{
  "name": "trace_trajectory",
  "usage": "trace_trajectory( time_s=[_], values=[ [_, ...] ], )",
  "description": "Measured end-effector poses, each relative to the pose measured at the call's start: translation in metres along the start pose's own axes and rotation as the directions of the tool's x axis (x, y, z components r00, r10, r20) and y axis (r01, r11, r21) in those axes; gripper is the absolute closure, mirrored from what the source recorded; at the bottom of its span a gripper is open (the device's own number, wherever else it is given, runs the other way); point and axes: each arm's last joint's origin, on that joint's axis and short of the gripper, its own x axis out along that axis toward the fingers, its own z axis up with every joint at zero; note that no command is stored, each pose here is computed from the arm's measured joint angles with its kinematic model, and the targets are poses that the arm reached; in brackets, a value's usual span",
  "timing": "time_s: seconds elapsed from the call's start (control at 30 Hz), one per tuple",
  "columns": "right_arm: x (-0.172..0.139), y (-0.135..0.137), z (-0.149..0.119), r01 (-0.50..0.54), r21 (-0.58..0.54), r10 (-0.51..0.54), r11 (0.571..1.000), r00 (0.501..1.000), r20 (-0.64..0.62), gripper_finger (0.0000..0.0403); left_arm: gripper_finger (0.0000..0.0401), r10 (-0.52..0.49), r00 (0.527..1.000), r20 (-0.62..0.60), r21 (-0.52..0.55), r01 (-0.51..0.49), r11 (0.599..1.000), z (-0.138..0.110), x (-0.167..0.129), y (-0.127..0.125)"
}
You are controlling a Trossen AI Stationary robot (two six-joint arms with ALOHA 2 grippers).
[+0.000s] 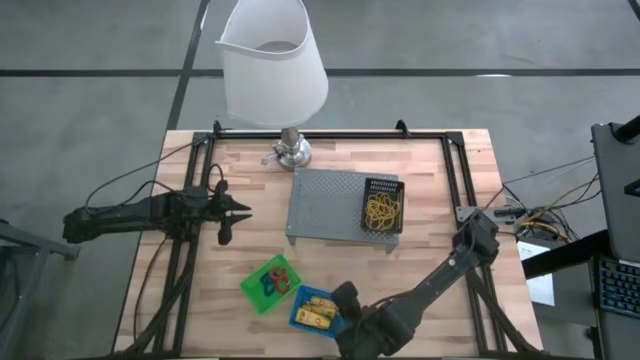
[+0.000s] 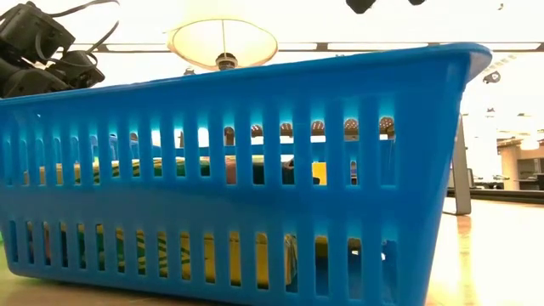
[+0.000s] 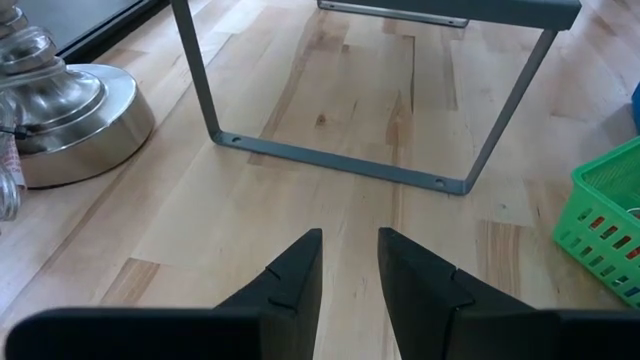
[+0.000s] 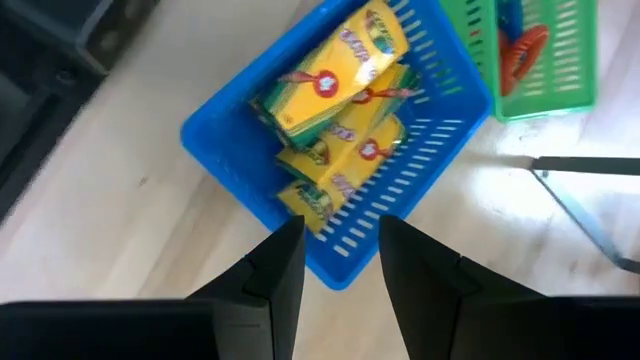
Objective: Pick & Place Office Desk Supplies
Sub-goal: Put the blue basket on the shelf
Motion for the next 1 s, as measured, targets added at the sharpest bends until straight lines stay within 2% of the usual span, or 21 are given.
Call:
trace_trajectory(
  time_s=[0.27,0.37,0.8,1.0],
  values=[
    [0.012,0.007,0.0,-0.116,-0.037,0.115,0.993,0.993,-0.019,0.0278,0.0295,0.0,1.0,0.0,0.0,0.0,1.0,0.0,0.0,0.0],
    [0.015,0.01,0.001,-0.133,-0.096,0.132,0.986,0.991,-0.02,0.028,0.0295,0.0,1.0,0.0,0.0,0.0,1.0,0.0,0.0,0.0],
    [0.04,0.019,-0.001,-0.142,-0.275,0.13,0.951,0.99,-0.062,0.0288,0.0295,0.0,1.0,0.0,0.0,0.0,1.0,0.0,0.0,0.0],
    [0.053,0.02,-0.001,-0.143,-0.294,0.128,0.945,0.989,-0.072,0.0291,0.0295,0.0,1.0,0.0,0.0,0.0,1.0,0.0,0.0,0.0]
  ],
)
